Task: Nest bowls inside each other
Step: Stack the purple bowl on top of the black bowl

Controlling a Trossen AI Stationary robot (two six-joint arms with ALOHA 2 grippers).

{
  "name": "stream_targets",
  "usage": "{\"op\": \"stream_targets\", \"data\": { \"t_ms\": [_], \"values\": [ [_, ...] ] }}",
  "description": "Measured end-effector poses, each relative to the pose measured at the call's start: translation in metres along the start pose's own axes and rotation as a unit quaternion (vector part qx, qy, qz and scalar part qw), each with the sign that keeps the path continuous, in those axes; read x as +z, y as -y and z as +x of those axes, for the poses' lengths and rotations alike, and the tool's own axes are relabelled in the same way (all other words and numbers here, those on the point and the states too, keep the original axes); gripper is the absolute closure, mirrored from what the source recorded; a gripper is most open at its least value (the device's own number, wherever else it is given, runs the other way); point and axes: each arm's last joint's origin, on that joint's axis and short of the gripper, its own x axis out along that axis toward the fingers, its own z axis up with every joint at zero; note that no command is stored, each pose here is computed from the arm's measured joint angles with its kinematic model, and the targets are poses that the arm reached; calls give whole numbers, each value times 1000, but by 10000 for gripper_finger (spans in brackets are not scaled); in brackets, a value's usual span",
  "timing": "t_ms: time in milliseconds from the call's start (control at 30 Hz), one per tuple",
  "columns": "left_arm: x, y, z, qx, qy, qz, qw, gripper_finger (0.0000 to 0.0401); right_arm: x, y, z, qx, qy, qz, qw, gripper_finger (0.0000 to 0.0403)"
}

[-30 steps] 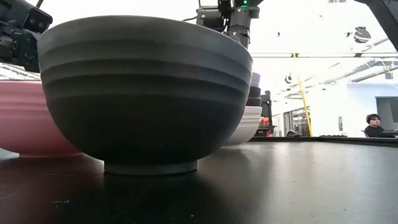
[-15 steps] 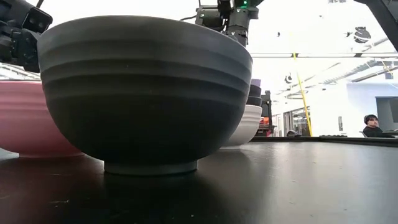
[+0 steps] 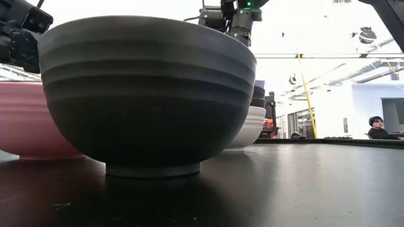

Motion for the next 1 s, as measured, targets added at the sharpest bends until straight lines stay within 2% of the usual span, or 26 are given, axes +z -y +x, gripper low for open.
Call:
{"op": "stream_targets", "data": {
  "t_ms": [267,467,633,1000],
  "values": [
    [0,0,0,0,0,-1,1000,272,-2,13,-2,-5,-12,11,1000,338],
    [0,0,0,0,0,0,1000,272,-4,14,-2,3,-27,4,1000,394],
    [0,0,0,0,0,0,1000,272,-4,13,-2,33,-28,8,999,398],
    [0,0,0,-2,0,-4,1000,272,-8,8,11,34,-32,10,999,401]
  ]
}}
